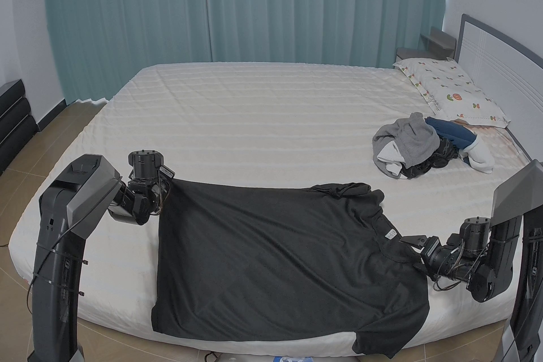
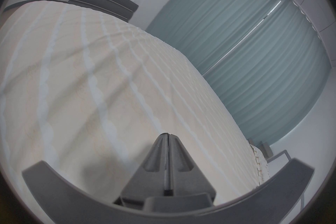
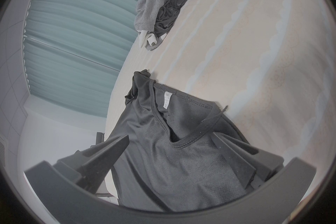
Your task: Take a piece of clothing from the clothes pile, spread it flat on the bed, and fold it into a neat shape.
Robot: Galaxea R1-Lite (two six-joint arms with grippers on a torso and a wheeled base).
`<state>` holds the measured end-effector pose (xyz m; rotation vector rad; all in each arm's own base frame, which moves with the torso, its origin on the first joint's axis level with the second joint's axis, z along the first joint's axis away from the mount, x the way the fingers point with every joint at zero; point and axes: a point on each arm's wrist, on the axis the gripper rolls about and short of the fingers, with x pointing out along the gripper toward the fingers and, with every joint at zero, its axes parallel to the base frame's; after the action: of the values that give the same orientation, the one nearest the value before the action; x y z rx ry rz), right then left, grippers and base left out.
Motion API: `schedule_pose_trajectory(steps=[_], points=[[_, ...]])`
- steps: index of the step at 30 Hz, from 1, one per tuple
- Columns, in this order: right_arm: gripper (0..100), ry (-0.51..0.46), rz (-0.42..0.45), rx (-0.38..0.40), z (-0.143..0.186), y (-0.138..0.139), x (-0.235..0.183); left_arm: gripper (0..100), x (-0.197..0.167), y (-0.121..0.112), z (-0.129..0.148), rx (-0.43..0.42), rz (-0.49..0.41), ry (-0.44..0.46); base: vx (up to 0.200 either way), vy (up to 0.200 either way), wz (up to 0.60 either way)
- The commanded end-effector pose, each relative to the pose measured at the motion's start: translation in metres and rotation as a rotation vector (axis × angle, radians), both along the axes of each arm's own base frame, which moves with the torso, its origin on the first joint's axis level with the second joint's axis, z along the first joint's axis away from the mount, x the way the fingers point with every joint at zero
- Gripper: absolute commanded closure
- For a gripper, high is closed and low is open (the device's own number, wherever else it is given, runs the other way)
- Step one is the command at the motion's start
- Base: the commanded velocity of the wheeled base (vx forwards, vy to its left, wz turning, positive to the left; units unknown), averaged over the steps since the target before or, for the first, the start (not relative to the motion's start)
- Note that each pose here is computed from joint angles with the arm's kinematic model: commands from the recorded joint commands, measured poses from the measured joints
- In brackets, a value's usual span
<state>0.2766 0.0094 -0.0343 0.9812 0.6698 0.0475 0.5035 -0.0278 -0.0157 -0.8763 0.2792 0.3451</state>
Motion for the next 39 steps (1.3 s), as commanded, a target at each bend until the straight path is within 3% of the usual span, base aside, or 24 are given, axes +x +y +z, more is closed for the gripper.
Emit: schedule_pose_trajectory(steps=[1, 2, 3, 8, 13, 18, 28, 32, 35, 39], points=[[0, -0.006, 0.004, 0.000, -0.001, 0.002, 0.001, 100, 0.000, -0.001, -0.001, -0.003, -0.004, 0.000, 0.000, 0.000, 0.00], [0, -0.005, 0.005, 0.000, -0.001, 0.002, 0.001, 100, 0.000, -0.001, -0.001, -0.005, -0.003, -0.002, 0.000, 0.000, 0.00], [0, -0.005, 0.005, 0.000, -0.001, 0.002, 0.001, 0, 0.000, -0.001, -0.002, -0.006, -0.004, 0.001, 0.000, 0.000, 0.00], [0, -0.013, -0.003, 0.007, 0.001, 0.001, 0.002, 0, 0.000, -0.001, 0.005, -0.056, 0.017, -0.021, 0.000, 0.000, 0.00], [0, -0.037, -0.017, 0.008, 0.006, -0.002, 0.004, 0, -0.012, 0.005, 0.037, -0.135, 0.051, -0.057, 0.000, 0.000, 0.00], [0, -0.101, -0.049, -0.015, 0.020, -0.003, 0.010, 0, -0.034, 0.004, 0.059, -0.177, -0.008, -0.041, 0.000, 0.000, 0.00], [0, -0.245, -0.055, -0.082, 0.046, -0.005, 0.052, 0, -0.083, -0.014, 0.055, -0.199, -0.104, 0.096, 0.000, 0.000, 0.00], [0, -0.215, -0.012, -0.076, 0.055, 0.010, 0.082, 0, -0.108, -0.025, 0.047, -0.194, -0.136, 0.174, 0.000, 0.000, 0.00], [0, -0.182, 0.009, -0.087, 0.045, 0.017, 0.102, 0, -0.125, -0.024, 0.043, -0.206, -0.129, 0.219, 0.000, 0.000, 0.00], [0, -0.205, 0.043, -0.155, 0.034, 0.018, 0.122, 0, -0.143, -0.022, 0.035, -0.250, -0.143, 0.271, 0.000, 0.000, 0.00]])
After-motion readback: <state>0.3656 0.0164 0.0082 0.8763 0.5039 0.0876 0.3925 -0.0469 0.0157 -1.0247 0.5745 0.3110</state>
